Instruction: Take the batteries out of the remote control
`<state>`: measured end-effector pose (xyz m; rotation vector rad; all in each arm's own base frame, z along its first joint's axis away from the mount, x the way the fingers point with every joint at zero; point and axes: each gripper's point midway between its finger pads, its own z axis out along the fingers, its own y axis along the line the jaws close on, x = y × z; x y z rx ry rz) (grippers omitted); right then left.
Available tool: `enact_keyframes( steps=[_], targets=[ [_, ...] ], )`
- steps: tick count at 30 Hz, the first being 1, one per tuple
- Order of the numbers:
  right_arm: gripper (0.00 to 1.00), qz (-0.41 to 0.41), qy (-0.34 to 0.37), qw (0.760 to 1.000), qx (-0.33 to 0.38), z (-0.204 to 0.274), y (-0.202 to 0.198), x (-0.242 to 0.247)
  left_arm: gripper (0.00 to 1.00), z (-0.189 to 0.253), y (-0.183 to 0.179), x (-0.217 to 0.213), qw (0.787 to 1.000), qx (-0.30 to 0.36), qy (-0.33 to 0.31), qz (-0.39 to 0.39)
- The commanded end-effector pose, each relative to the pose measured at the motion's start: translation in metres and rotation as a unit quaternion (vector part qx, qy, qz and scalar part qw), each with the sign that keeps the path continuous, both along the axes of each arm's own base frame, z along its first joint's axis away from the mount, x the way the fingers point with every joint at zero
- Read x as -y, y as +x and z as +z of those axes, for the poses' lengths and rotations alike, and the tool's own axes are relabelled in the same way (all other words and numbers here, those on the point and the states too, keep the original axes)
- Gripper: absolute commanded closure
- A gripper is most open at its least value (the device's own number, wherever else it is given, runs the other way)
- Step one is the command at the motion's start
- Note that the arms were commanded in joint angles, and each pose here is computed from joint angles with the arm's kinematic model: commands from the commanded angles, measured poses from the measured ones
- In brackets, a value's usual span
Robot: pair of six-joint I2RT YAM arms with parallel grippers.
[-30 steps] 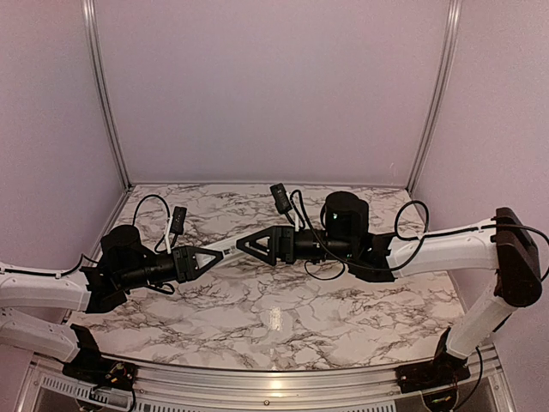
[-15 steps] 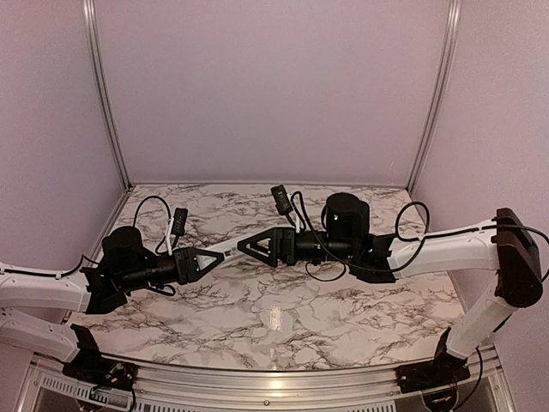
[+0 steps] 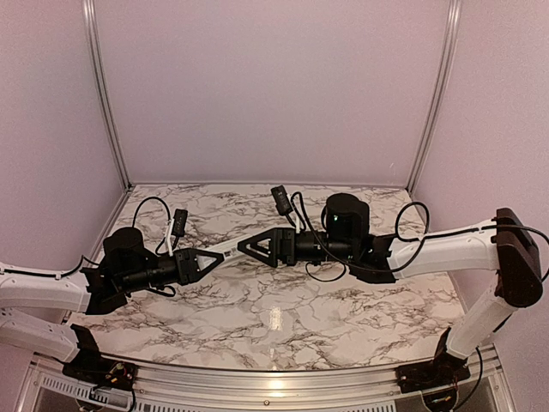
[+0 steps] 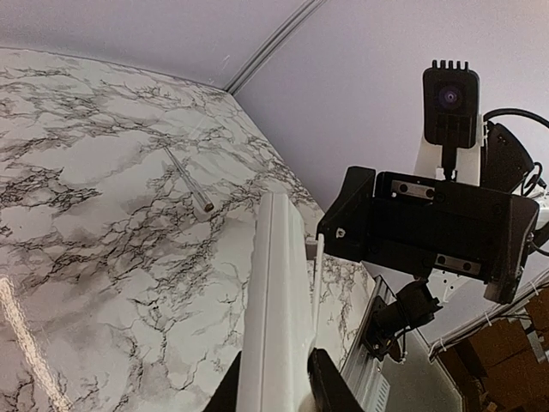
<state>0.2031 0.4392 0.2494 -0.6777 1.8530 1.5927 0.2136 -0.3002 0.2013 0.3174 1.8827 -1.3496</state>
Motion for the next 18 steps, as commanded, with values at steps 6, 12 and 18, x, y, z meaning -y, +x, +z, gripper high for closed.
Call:
enact_keyframes(
  steps=[6, 12, 18],
  targets=[
    [0.09, 0.081, 0.028, 0.996, 0.004, 0.017, -0.04, -0.009, 1.0, 0.027, 0.008, 0.004, 0.999, 0.032, -0.014, 0.015],
    [0.09, 0.082, 0.024, 0.996, -0.003, 0.01, -0.038, -0.013, 1.0, 0.03, 0.007, 0.004, 0.999, 0.037, -0.017, 0.013],
    [0.09, 0.082, 0.021, 0.996, -0.004, 0.007, -0.037, -0.015, 1.0, 0.03, 0.006, 0.003, 0.999, 0.038, -0.017, 0.013]
  ],
)
